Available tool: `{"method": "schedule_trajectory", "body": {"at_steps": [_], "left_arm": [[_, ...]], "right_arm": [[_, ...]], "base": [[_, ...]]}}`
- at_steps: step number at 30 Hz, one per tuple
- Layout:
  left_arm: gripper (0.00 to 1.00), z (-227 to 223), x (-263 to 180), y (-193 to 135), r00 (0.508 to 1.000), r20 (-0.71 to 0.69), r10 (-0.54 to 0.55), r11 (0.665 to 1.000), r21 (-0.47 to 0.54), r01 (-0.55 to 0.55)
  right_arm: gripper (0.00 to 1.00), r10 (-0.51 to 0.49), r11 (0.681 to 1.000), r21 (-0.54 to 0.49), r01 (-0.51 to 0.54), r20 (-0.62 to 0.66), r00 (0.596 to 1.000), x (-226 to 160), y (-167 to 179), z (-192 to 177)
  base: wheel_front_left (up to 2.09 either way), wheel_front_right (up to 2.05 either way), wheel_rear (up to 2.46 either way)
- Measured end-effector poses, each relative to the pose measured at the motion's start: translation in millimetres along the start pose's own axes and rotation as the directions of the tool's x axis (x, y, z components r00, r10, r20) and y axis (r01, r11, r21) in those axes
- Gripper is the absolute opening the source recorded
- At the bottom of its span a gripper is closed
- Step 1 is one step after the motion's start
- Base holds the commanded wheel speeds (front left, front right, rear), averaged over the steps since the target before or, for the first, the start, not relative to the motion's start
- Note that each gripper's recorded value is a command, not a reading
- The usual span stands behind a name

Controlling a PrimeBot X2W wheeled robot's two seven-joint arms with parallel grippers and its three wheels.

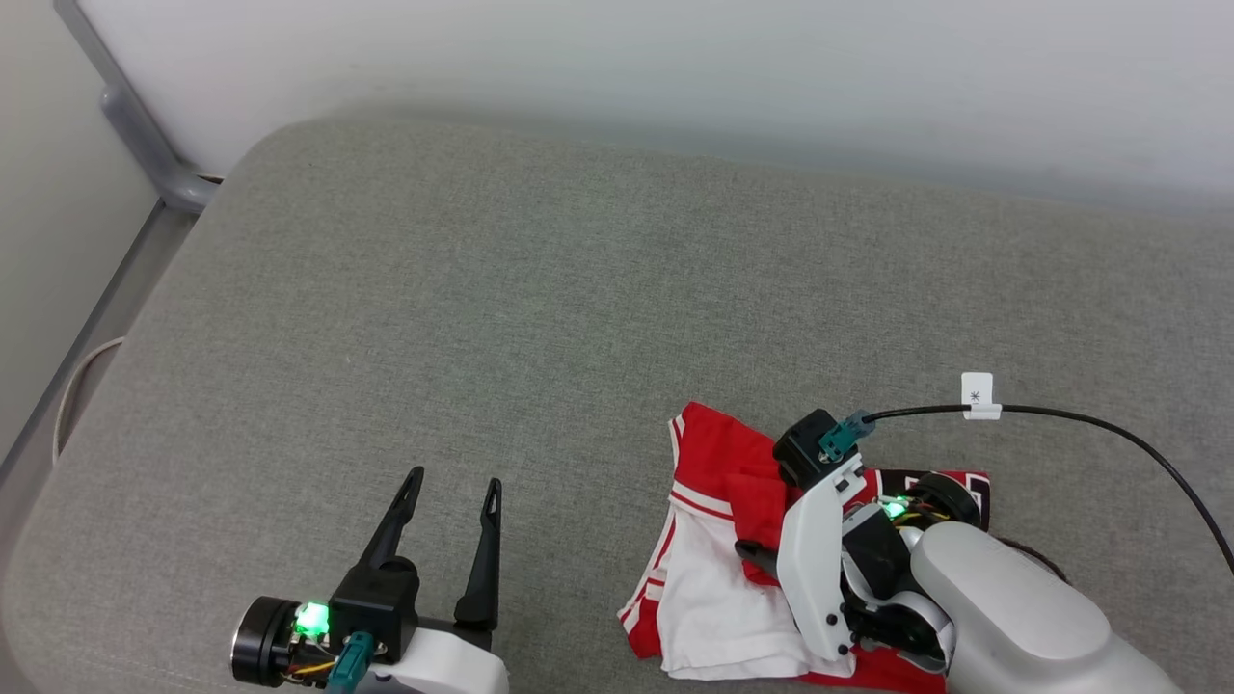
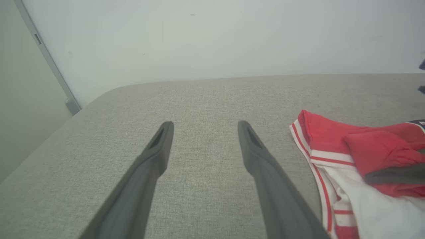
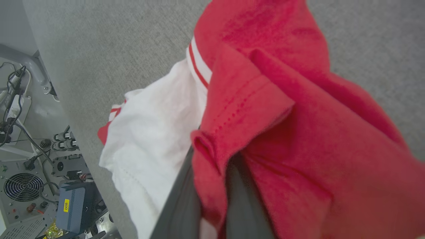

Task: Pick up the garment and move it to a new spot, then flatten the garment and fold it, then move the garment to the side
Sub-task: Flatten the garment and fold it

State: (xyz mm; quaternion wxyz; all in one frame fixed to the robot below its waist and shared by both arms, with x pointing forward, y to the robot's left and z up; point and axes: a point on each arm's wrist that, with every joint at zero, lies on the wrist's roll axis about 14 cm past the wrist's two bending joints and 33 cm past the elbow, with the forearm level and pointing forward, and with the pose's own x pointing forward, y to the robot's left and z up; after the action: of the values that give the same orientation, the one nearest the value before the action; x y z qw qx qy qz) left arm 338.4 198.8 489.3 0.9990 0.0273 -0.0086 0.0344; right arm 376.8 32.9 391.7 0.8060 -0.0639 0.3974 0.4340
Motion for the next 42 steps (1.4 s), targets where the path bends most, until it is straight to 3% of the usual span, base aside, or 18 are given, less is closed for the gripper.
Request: {"method": "schedule_trajectory", "body": {"at_steps": [2, 3, 4, 5, 9, 13, 18, 22, 26, 32, 42], "left_arm": [[1.00, 0.9, 0.1, -1.4, 1.000, 0.003, -0.002, 1.000, -0.003, 0.002], [1.00, 1.6, 0.0, -1.6, 1.000, 0.006, -0.003, 1.000, -0.003, 0.003], [1.00, 2.6, -0.2, -1.7, 1.000, 0.009, -0.003, 1.000, -0.003, 0.003], [1.00, 3.6, -0.6, -2.0, 1.000, 0.013, -0.004, 1.000, -0.003, 0.004], [1.00, 4.0, -5.6, -1.8, 1.000, 0.016, -0.003, 1.000, -0.005, 0.003], [1.00, 5.4, -10.0, -4.8, 1.000, 0.023, -0.016, 1.000, -0.006, 0.016], [1.00, 9.4, -11.6, -7.2, 0.999, 0.039, -0.031, 0.999, -0.003, 0.032], [1.00, 12.9, -12.4, -9.6, 0.998, 0.052, -0.045, 0.999, -0.001, 0.045], [1.00, 19.1, -10.4, -12.8, 0.996, 0.072, -0.061, 0.998, 0.004, 0.061], [1.00, 23.5, -11.5, -16.6, 0.993, 0.088, -0.078, 0.997, 0.015, 0.077], [1.00, 29.1, -18.0, -15.1, 0.991, 0.108, -0.078, 0.997, 0.024, 0.076]], "right_arm": [[0.00, -0.005, 1.000, -0.006, 0.005, 0.029, 1.000, -2.2, -0.9, 2.2], [0.17, -0.011, 1.000, -0.010, 0.011, 0.055, 0.998, -4.6, -2.5, 5.7], [0.41, -0.017, 1.000, -0.013, 0.019, 0.091, 0.996, -8.3, -4.5, 11.4], [1.00, -0.021, 0.999, -0.022, 0.024, 0.130, 0.991, -12.7, -5.7, 17.9], [1.00, -0.056, 0.996, -0.055, 0.075, 0.295, 0.954, -38.7, -16.6, 43.1], [1.00, -0.116, 0.989, -0.034, 0.146, 0.441, 0.890, -71.9, -33.3, 56.9], [1.00, -0.224, 0.960, 0.005, 0.280, 0.614, 0.757, -122.8, -61.6, 69.6], [1.00, -0.306, 0.914, 0.037, 0.404, 0.716, 0.628, -164.0, -81.0, 69.1], [1.00, -0.376, 0.864, 0.084, 0.497, 0.765, 0.523, -192.8, -91.6, 57.6], [1.00, -0.469, 0.815, 0.217, 0.538, 0.792, 0.391, -219.0, -91.3, 38.6], [1.00, -0.584, 0.764, 0.409, 0.500, 0.767, 0.266, -234.2, -72.0, 6.1]], "base": [[0.00, 0.00, 0.00], [0.00, 0.00, 0.00], [0.00, 0.00, 0.00], [0.00, 0.00, 0.00], [0.00, 0.00, 0.00], [0.00, 0.00, 0.00], [0.00, 0.00, 0.00], [0.00, 0.00, 0.00], [0.00, 0.00, 0.00], [0.00, 0.00, 0.00], [0.00, 0.00, 0.00]]}}
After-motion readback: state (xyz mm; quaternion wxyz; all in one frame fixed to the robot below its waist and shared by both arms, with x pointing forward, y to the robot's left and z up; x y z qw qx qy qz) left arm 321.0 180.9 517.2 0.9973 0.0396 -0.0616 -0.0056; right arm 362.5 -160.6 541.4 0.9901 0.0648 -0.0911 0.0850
